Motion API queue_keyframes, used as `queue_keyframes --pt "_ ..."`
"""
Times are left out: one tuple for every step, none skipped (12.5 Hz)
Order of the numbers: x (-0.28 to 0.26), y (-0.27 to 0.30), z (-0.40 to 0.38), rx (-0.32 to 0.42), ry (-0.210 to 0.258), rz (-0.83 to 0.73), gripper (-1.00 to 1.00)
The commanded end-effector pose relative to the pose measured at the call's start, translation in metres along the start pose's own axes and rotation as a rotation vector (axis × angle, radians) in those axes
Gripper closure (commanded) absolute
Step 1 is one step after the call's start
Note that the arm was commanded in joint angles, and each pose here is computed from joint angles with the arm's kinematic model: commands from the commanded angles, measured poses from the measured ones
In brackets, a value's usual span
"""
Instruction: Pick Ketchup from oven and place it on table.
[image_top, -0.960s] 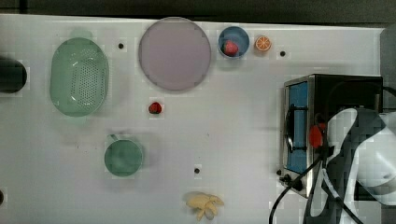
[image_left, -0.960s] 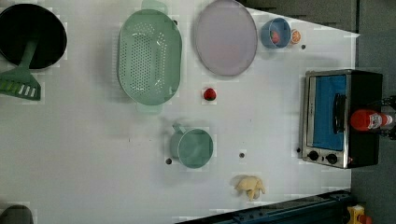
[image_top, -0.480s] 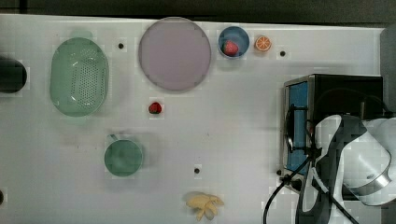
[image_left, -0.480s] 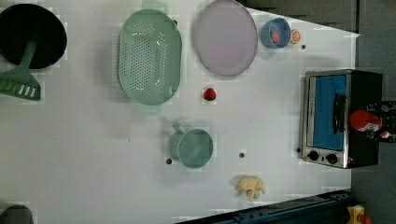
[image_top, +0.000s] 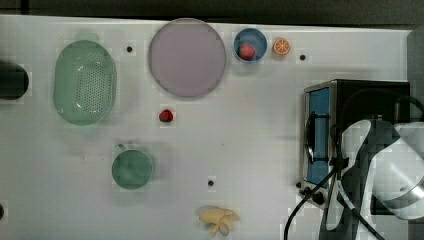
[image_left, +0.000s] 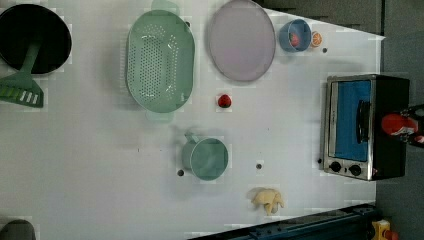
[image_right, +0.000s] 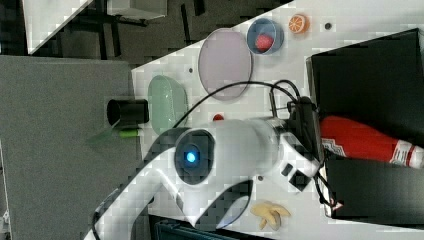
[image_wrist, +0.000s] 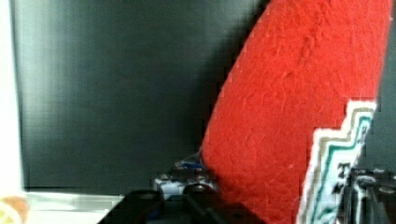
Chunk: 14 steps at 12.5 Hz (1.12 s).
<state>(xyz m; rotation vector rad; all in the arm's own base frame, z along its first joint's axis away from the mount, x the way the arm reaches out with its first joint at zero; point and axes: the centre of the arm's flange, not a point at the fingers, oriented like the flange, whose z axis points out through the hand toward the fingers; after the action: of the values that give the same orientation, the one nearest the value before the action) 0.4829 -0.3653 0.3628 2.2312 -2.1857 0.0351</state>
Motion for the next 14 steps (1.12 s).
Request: queue_keyframes --pt "-0.014 -0.025 -0.121 0.112 0.087 -0.073 -0.29" --pt "-0.027 -0.033 -0.151 0.106 0.105 -0.117 -0.29" --pt "-0.043 -0.04 -0.178 0.106 0.105 -0.154 -0.29" --pt "-0.062 -0.047 -0.199 0.105 0.092 -0.188 -0.29" --pt "-0.084 -0.054 -0.217 0.098 0.074 -0.228 -0.29" --pt "-0.111 -0.062 -0.23 0.083 0.051 -0.277 -0.29" --pt "-0.143 -0.069 -0.238 0.065 0.027 -0.333 -0.29" --pt "-0.179 -0.078 -0.243 0.048 0.007 -0.398 -0.29" --pt "-0.214 -0.086 -0.243 0.034 -0.008 -0.462 -0.29" --pt "-0.248 -0.094 -0.239 0.025 -0.016 -0.523 -0.29" --pt "-0.279 -0.1 -0.233 0.016 -0.025 -0.577 -0.29" --pt "-0.305 -0.103 -0.224 0.002 -0.035 -0.623 -0.29" --pt "-0.327 -0.103 -0.211 -0.022 -0.048 -0.661 -0.29" --pt "-0.343 -0.101 -0.194 -0.055 -0.063 -0.689 -0.29"
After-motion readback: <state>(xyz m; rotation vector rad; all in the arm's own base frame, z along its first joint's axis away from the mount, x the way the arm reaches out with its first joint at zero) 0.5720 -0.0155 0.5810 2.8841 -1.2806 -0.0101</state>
